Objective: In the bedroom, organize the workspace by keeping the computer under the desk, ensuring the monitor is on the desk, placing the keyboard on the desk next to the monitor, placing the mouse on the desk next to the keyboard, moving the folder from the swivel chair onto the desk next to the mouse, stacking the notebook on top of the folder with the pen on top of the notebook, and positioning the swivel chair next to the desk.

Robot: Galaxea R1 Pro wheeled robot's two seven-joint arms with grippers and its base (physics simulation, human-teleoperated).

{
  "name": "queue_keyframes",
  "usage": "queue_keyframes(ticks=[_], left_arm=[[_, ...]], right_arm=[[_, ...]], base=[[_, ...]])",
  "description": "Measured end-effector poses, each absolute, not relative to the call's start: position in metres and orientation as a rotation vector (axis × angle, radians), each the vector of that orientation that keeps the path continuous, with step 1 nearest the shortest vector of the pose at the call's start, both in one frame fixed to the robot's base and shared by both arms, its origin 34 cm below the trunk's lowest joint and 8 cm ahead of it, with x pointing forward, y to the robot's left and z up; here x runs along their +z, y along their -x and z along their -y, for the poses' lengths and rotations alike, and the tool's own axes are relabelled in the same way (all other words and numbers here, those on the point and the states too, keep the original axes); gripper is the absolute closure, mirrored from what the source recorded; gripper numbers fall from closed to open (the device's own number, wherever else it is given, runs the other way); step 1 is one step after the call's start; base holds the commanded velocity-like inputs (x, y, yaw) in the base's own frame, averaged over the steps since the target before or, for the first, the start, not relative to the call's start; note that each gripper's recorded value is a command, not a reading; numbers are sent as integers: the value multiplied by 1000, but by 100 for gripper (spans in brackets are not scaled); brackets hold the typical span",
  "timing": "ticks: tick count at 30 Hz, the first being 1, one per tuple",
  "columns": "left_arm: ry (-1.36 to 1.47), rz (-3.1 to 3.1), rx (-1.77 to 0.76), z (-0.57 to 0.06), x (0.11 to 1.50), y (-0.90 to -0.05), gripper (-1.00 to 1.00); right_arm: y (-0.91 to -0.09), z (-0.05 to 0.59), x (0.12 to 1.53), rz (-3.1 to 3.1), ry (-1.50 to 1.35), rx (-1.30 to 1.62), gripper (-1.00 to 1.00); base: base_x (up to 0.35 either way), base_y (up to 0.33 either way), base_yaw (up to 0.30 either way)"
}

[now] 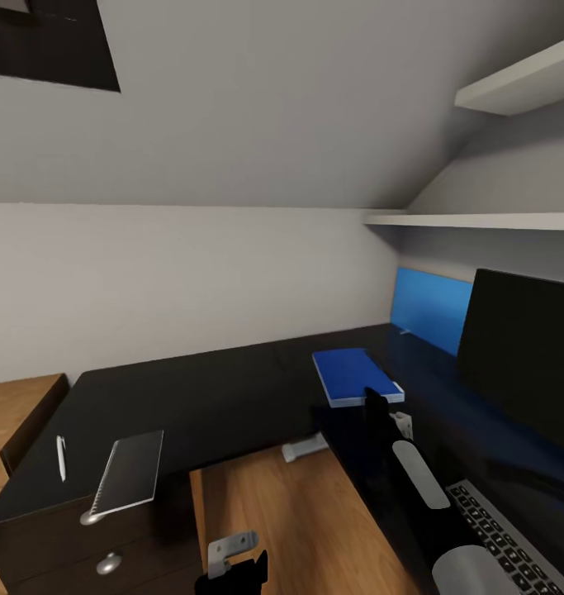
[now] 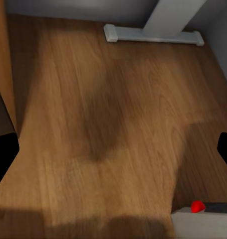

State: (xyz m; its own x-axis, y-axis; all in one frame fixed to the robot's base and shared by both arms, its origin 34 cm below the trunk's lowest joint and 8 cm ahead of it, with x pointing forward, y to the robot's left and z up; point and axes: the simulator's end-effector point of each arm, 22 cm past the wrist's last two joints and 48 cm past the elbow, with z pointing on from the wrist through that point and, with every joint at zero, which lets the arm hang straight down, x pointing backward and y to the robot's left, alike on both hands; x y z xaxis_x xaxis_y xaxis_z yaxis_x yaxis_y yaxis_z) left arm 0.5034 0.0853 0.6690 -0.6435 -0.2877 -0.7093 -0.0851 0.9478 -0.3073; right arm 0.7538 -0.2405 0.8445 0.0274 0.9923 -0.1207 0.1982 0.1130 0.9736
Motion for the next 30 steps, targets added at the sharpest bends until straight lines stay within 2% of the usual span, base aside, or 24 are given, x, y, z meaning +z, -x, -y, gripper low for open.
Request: queue_keyframes(ticks=[4,9,17,30], left_arm=[[261,-2262,-312,-85,669,-503,-100],[260,-2261,-310,-86,669,-504,-100],[261,-2261,-306,-87,669,-503,-100],[273,-2253,-315,-85,668,-504,-100]], right_arm=[[-754,241,844,-1376,-1281,991,100],[-754,241,844,-1376,-1281,990,100],[-753,238,844,-1380,-1279,994,100],[-750,240,826,-1342,-1334,938,100]], base=[[-80,268,-242],[-12,51,-147],[66,142,-14],[3,5,0]])
